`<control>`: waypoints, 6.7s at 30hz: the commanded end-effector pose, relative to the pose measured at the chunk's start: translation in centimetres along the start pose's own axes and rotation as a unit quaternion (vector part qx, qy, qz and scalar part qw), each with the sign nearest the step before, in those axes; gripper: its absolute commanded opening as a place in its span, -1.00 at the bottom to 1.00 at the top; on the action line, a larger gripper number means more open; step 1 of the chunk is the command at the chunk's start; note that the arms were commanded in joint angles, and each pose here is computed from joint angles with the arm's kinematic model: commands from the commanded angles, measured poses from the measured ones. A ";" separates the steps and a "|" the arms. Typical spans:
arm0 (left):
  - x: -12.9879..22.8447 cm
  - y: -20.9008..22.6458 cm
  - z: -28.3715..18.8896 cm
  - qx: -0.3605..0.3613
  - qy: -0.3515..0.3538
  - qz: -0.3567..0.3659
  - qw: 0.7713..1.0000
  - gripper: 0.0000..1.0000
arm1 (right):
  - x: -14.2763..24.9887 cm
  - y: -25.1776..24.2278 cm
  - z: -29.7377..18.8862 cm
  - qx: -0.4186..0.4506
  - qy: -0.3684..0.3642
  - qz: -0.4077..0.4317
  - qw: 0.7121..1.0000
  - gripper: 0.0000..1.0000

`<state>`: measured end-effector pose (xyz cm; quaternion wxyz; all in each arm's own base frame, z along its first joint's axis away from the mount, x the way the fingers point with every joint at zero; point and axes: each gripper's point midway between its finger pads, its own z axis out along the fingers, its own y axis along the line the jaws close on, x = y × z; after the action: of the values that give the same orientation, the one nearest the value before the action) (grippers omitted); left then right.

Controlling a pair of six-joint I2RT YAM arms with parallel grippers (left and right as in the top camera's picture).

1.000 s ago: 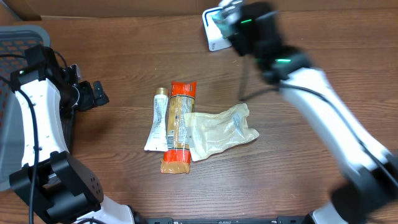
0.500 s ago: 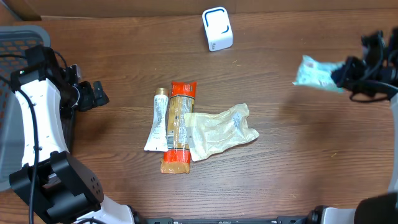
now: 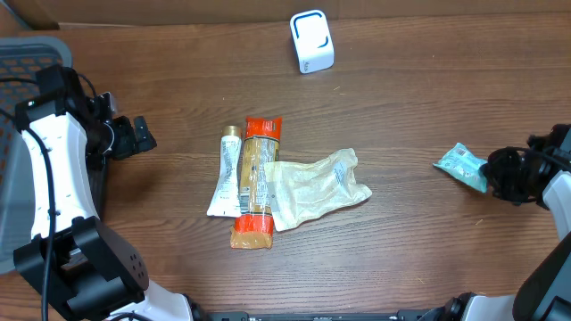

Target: Scan the item barcode

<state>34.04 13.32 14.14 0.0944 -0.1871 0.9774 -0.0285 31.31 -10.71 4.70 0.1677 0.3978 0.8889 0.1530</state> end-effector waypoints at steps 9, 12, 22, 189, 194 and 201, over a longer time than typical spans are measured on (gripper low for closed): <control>-0.3 0.4 -0.1 0.001 -0.003 -0.014 1.000 0.99 | 0.8 0.2 -0.4 -0.009 0.015 0.028 0.999 0.04; -0.3 0.4 -0.1 0.001 -0.003 -0.014 1.000 0.99 | 1.3 1.1 -0.9 -0.027 0.031 0.030 0.999 0.05; -0.3 0.4 -0.1 0.001 -0.003 -0.014 1.000 0.99 | 1.6 5.9 -5.7 -0.112 0.051 0.014 0.992 0.09; -0.3 0.2 -0.1 0.001 -0.003 -0.011 1.000 0.99 | 24.2 22.8 6.7 0.189 0.071 -0.562 0.802 0.56; -0.3 0.2 -0.1 0.001 -0.003 -0.011 1.000 0.99 | 24.2 21.3 6.7 0.214 0.088 -0.569 0.789 0.57; -0.3 0.2 -0.1 0.001 -0.003 -0.011 1.000 0.99 | 22.6 18.4 7.0 0.283 0.075 -0.582 0.759 0.55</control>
<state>34.04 13.32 14.14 0.0944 -0.1873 0.9773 -0.0283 32.43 20.66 2.87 0.0435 -0.1728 0.9707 -0.1609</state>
